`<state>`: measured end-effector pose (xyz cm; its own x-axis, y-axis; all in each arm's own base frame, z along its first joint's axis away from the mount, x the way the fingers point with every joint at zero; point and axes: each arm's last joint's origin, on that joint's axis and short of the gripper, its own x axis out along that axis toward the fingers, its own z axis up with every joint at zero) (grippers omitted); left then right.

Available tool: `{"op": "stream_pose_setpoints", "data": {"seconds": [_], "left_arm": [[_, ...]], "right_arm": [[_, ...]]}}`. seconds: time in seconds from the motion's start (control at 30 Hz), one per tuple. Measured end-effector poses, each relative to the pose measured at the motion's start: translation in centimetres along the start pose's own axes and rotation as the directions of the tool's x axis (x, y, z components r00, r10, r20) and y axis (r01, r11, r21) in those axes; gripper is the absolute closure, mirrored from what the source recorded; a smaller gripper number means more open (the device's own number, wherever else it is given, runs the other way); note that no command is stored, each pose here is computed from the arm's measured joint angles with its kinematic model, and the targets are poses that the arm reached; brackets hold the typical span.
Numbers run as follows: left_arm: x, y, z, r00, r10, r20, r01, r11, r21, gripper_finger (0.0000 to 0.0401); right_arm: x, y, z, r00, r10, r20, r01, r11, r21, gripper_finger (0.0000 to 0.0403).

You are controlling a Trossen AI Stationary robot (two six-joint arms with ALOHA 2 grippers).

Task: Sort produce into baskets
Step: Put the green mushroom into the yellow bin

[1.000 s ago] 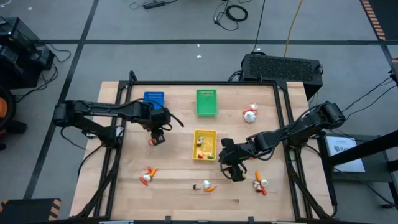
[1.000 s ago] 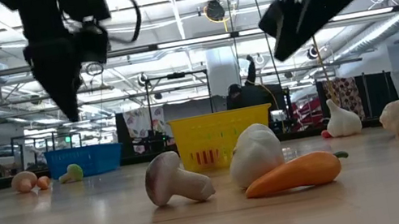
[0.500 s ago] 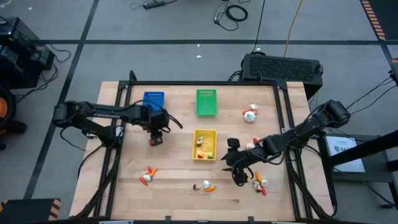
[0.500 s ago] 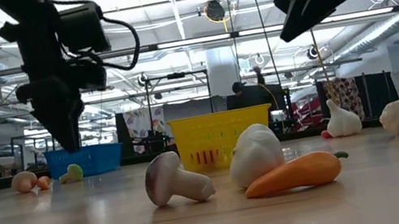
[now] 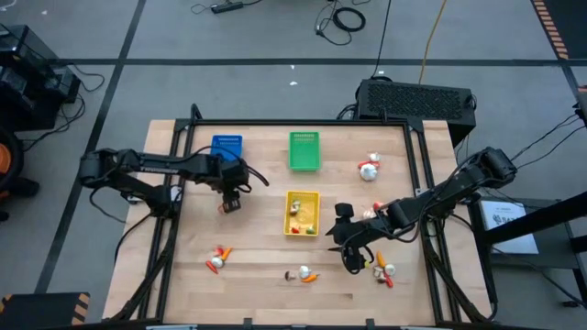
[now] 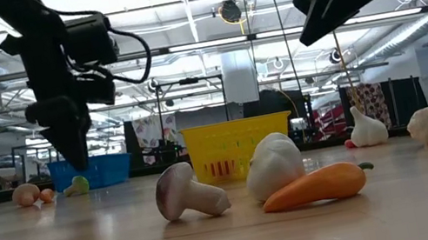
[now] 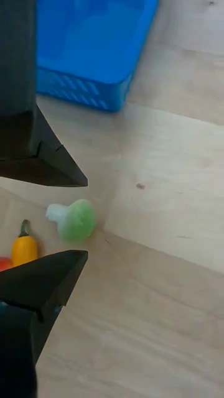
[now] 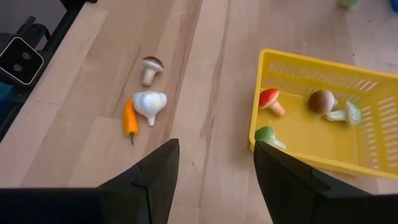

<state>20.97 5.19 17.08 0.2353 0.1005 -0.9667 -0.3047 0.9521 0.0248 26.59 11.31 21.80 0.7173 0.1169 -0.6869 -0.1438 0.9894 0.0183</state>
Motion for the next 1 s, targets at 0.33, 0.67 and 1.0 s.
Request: {"op": "stream_pose_setpoints", "data": {"seconds": [0.33,0.67,1.0], "left_arm": [[1.8,-0.1,0.1,0.996,-0.007,-0.084,0.009,1.0,0.022,0.0217],[2.8,-0.2,0.5,0.996,-0.01,-0.084,0.014,0.999,0.045,0.0217],[2.8,-0.2,0.3,0.995,-0.009,-0.101,0.014,0.999,0.048,0.0217]], "right_arm": [[0.0,0.0,-0.1,1.0,-0.002,-0.016,0.002,1.0,0.005,0.0204],[0.0,0.0,-0.2,1.0,-0.003,-0.023,0.003,1.0,0.007,0.0204],[0.0,0.0,-0.2,1.0,-0.003,-0.023,0.003,1.0,0.007,0.0204]]}}
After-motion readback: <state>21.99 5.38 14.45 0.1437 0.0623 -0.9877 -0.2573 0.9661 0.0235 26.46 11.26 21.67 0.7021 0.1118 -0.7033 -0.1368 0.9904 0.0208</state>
